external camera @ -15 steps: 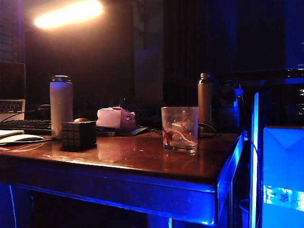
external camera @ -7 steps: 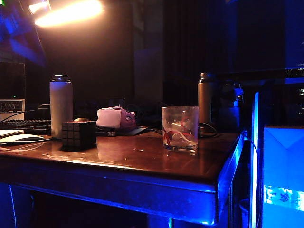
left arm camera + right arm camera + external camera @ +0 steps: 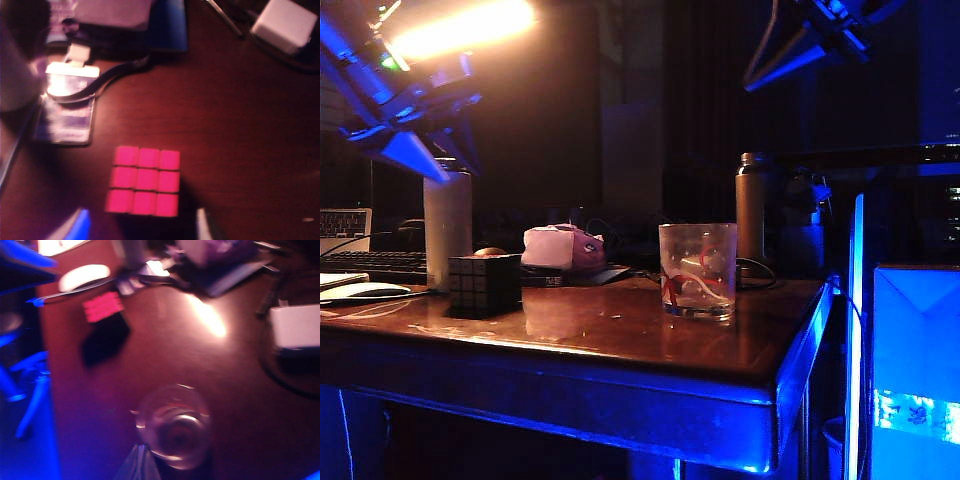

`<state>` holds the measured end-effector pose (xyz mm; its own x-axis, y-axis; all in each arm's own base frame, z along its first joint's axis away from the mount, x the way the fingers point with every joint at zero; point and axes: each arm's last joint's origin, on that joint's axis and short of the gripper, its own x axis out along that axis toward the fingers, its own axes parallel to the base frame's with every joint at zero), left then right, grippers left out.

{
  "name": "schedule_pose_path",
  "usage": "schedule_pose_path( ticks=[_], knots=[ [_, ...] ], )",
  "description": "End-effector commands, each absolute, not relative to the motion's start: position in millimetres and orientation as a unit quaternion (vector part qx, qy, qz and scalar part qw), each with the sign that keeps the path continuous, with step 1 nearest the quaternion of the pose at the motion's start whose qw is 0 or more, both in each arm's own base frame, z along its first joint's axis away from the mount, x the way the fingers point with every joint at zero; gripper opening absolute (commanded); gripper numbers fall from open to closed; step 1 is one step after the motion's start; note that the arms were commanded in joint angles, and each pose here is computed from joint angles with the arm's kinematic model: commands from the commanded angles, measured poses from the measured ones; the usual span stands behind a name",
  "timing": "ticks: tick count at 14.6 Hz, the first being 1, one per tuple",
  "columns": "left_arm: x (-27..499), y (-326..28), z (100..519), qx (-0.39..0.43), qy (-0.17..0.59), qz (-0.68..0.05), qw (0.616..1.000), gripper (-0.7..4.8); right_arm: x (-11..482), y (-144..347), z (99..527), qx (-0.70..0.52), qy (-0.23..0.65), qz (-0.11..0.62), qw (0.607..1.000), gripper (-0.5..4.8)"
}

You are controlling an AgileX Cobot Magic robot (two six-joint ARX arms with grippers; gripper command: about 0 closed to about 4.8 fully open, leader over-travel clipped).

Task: Stack the Rubik's Cube on top of the glass cup.

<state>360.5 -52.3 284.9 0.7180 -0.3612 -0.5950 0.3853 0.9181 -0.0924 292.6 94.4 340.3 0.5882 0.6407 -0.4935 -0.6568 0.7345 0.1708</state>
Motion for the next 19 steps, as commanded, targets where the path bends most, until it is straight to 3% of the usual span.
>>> schedule_pose_path(
  ticks=[1,6,9,18,19],
  knots=[
    [364,-60,280,-0.003,0.327,-0.2,0.924,4.79,293,94,344,-0.021,0.258,0.357,0.897,-0.01],
    [377,-95,239,0.031,0.377,-0.18,0.908,4.79,293,94,344,-0.019,0.259,0.361,0.896,-0.01],
    [386,-98,220,0.091,0.383,-0.141,0.908,4.79,293,95,344,-0.018,0.258,0.363,0.895,-0.01],
    [408,-106,190,0.094,0.391,-0.137,0.905,4.79,293,95,344,-0.018,0.259,0.363,0.895,-0.01],
    [409,-107,191,0.091,0.39,-0.147,0.905,3.77,293,95,344,-0.018,0.259,0.362,0.895,-0.01]
  ],
)
